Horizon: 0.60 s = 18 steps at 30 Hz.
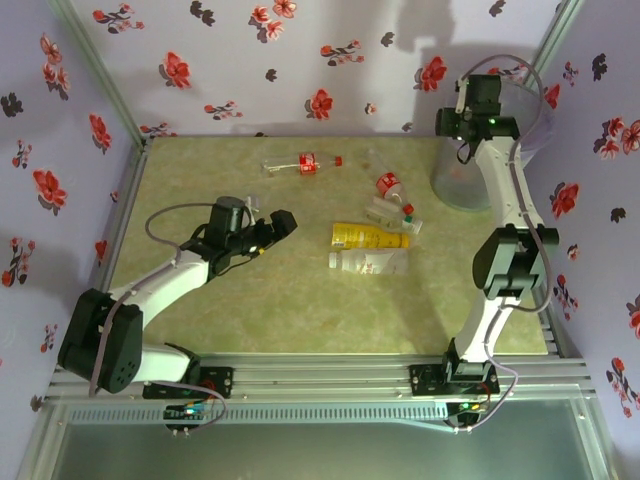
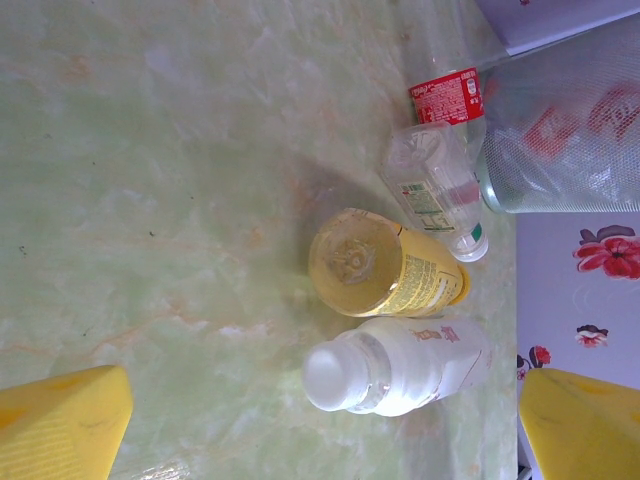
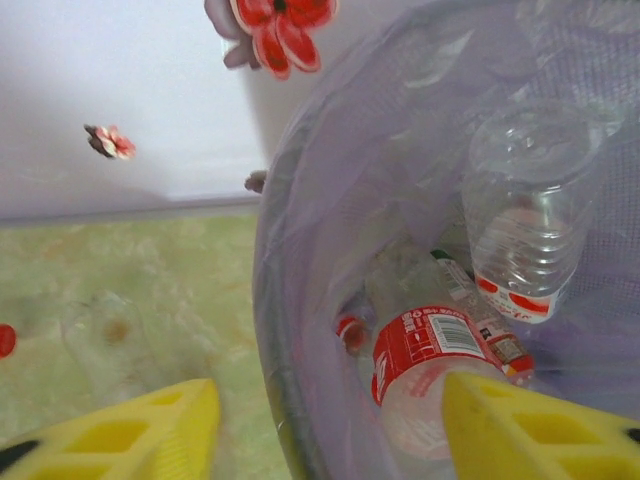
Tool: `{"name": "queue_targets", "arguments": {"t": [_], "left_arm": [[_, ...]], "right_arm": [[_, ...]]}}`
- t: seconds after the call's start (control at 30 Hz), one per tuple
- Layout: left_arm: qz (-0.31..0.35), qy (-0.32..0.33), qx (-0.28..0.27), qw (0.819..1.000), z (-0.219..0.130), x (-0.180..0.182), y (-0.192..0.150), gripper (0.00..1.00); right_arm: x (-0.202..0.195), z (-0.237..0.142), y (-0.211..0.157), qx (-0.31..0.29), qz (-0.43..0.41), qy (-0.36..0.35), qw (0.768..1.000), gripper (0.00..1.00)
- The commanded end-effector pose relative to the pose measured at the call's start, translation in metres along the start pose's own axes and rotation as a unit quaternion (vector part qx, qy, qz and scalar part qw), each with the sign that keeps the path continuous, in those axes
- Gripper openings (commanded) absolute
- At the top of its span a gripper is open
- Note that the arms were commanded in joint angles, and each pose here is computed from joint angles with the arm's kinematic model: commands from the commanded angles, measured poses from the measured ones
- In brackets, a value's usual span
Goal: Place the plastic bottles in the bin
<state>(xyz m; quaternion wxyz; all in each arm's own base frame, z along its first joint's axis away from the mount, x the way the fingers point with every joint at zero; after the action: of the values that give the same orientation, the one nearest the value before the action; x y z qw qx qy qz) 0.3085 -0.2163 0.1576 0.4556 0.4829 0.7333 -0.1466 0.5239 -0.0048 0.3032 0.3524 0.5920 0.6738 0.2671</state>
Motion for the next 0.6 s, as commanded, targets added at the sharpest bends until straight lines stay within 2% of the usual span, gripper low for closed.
{"name": "queue_targets", "arguments": {"t": [0.0, 0.33, 0.57], "left_arm": [[0.018, -0.004, -0.005, 1.000, 0.000, -0.006, 0.003, 1.00], [0.019, -0.005, -0.006, 1.000, 0.002, -0.007, 0.004, 1.00], [0.015, -0.006, -0.006, 1.000, 0.003, -0.007, 0.004, 1.00]], "right_arm": [[-0.003, -0.002, -0.001, 0.015, -0.020, -0.017, 1.000, 0.50], [0.000, -0.001, 0.004, 0.019, -0.039, -0.012, 0.999, 0.11], [0.011, -0.009, 0.010, 0.019, -0.058, 0.002, 0.998, 0.04]]}}
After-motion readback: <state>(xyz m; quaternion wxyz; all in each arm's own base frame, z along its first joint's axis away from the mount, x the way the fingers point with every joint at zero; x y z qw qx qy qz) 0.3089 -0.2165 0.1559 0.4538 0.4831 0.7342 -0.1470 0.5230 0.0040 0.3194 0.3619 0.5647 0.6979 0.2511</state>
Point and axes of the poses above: each hand's point on the last joint's axis, 136 mm out from that joint toward the fingers, its own z axis out along the fingers, its own x axis along the line the jaws close on, y = z × x, the point moved 2 cm from there along -z, back along the fingers, and after that the axes turned 9 degrees about -z, right-handed, at the moved point
